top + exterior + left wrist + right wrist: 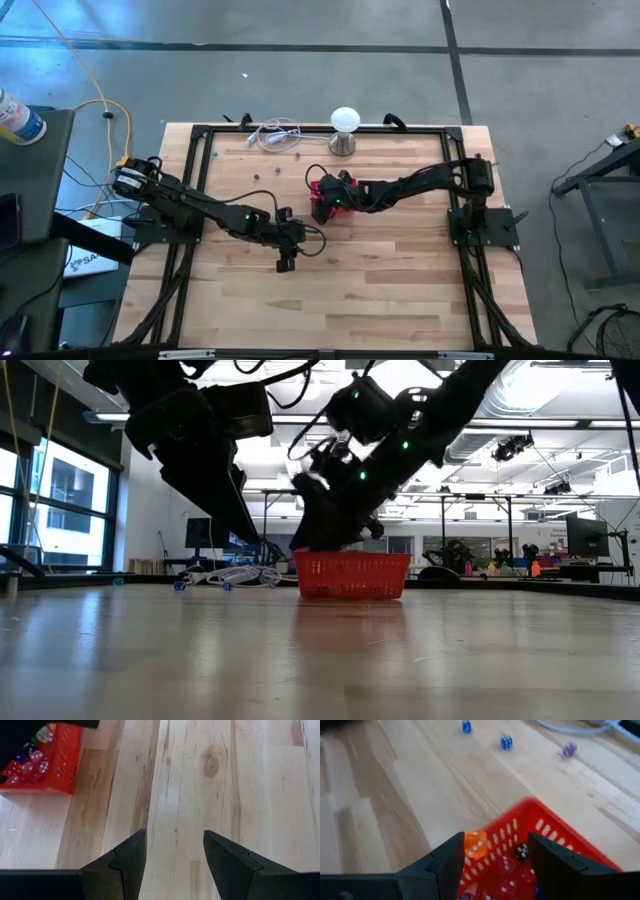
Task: Pick & Place Dice
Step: Put the orange dice into the bin, then put the purple dice into the bin
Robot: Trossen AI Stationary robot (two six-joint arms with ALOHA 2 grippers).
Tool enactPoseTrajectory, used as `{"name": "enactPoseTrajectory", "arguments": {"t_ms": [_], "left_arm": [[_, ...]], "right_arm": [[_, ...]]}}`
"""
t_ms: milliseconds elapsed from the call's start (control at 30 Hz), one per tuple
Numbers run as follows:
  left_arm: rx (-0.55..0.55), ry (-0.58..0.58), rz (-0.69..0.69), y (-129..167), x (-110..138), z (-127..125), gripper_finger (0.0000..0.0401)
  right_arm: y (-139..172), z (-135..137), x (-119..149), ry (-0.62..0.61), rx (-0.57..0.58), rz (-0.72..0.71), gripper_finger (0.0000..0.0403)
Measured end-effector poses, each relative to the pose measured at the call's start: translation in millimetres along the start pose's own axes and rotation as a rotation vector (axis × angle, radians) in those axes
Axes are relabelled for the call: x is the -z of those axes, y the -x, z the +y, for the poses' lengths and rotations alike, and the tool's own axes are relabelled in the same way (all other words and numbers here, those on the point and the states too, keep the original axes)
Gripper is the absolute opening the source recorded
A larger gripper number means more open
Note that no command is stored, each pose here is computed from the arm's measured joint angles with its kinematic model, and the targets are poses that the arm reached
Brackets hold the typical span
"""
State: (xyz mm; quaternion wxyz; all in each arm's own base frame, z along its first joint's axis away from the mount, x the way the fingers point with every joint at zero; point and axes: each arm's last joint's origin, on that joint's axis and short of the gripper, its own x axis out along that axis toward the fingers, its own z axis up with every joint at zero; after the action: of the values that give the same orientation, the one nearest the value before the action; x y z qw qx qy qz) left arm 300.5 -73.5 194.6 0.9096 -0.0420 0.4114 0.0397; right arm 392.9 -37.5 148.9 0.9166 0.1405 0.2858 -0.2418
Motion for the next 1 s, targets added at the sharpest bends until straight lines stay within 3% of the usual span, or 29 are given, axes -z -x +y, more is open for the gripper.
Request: {"name": "enactPoseTrajectory", "arguments": {"t_ms": [400,700,900,1000], "left_arm": [[0.007,-0.014,0.013,0.9,2.6,-3.9,0.0189],[-0.03,-0.017,0.092,1.3,10.4,-0.8,0.0189],[-0.296,0.06,0.007,16.6,2.8,22.2,0.0182],[-0.45,0.027,-0.035,25.1,-4.1,41.8,0.0173]], "right_arm": [[-5.6,0.1,3.8,0.048,-0.002,-0.004,0.0205],[16.5,-1.3,-15.7,0.14,0.043,-0.058,0.0205],[42.5,-7.0,-27.2,0.218,0.133,-0.031,0.0205],[56.2,-8.8,-27.9,0.203,0.136,0.018,0.0205]]}}
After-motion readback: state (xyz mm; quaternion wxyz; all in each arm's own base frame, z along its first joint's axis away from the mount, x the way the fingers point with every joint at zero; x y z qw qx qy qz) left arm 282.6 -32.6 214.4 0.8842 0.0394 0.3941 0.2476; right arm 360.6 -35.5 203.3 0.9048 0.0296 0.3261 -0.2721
